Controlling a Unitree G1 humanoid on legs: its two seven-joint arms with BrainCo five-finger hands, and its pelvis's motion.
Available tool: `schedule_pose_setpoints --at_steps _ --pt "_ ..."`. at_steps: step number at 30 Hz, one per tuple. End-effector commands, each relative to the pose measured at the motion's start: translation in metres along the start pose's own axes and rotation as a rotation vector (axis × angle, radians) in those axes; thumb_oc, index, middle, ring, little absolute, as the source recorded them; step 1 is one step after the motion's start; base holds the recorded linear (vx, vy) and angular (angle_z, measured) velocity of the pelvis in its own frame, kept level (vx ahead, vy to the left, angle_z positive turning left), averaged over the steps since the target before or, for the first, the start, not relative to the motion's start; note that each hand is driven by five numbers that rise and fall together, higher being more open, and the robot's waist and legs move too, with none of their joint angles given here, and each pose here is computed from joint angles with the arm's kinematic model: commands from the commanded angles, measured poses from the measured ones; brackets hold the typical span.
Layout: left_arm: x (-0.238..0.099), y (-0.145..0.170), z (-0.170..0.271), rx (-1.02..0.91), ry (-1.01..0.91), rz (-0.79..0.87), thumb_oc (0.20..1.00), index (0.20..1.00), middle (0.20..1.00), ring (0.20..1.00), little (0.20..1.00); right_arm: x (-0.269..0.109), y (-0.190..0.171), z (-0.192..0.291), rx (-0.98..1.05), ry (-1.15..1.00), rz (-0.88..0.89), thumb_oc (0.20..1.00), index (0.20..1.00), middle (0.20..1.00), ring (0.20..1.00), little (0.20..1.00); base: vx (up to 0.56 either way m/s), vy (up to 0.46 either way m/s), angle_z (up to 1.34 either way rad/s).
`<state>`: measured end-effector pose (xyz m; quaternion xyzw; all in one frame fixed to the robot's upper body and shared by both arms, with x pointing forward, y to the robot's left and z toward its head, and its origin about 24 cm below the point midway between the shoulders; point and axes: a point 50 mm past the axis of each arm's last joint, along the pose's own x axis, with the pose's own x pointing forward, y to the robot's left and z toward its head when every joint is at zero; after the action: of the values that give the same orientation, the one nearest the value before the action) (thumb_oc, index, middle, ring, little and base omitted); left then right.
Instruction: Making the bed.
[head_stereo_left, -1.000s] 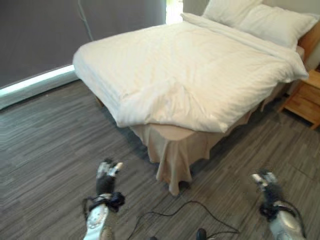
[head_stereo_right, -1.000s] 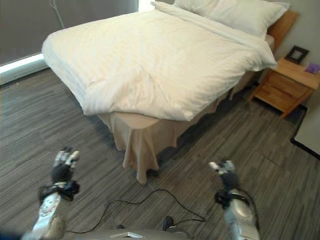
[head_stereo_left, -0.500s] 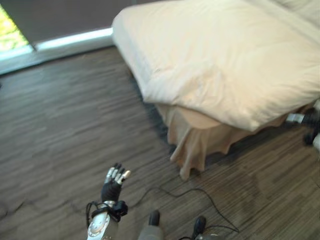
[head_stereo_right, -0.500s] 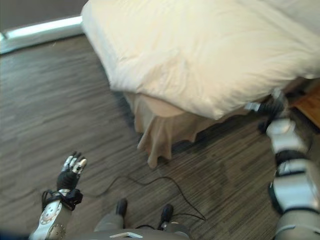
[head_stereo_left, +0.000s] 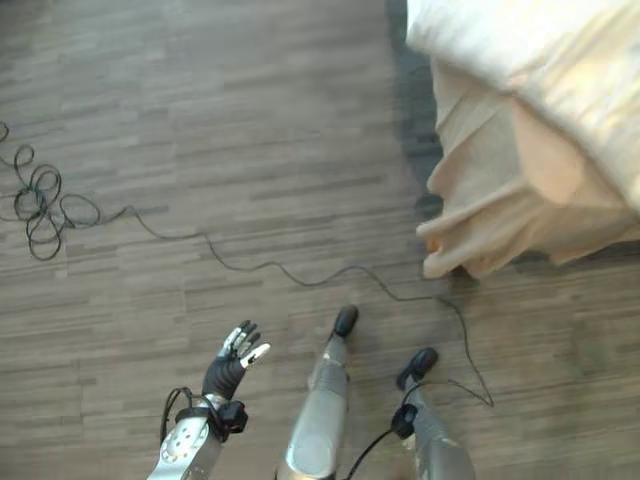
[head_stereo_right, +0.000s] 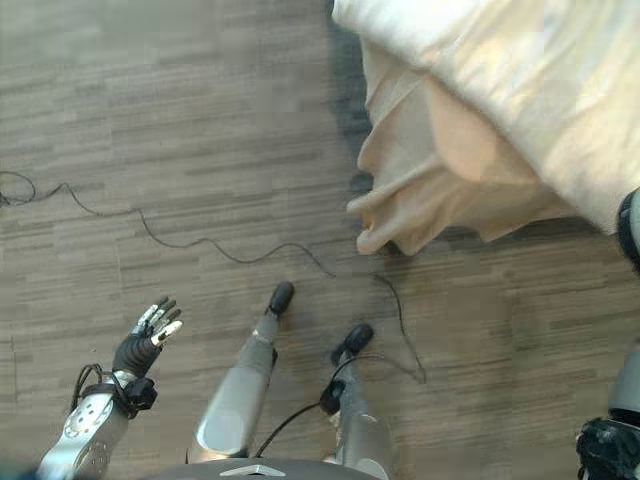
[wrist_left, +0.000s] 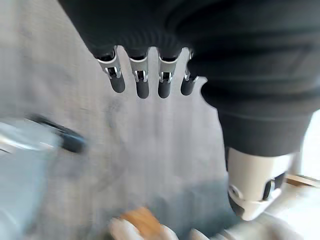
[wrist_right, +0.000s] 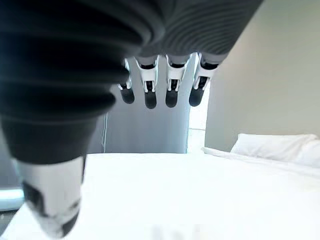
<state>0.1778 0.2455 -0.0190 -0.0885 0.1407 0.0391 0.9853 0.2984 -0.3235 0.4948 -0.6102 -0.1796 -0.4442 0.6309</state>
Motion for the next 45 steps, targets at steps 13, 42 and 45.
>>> schedule_pose_setpoints --at_steps 13,42,45 --pt "0.027 -0.041 0.06 -0.138 -0.316 -0.09 1.0 1.0 1.0 1.0 1.0 -0.005 -0.002 -0.041 -0.039 0.15 -0.025 0.2 0.2 0.2 0.2 0.2 0.0 0.005 -0.07" --pt "0.032 -0.016 0.015 -0.152 -0.134 0.074 1.0 1.0 1.0 1.0 1.0 -0.653 0.187 -0.174 0.045 1.198 1.691 1.0 1.0 1.0 1.0 1.0 0.04 0.04 0.07" --pt "0.029 -0.015 0.011 -0.154 -0.121 0.066 1.0 1.0 1.0 1.0 1.0 -0.666 0.171 -0.182 0.028 1.284 1.711 1.0 1.0 1.0 1.0 1.0 0.1 0.041 -0.07"
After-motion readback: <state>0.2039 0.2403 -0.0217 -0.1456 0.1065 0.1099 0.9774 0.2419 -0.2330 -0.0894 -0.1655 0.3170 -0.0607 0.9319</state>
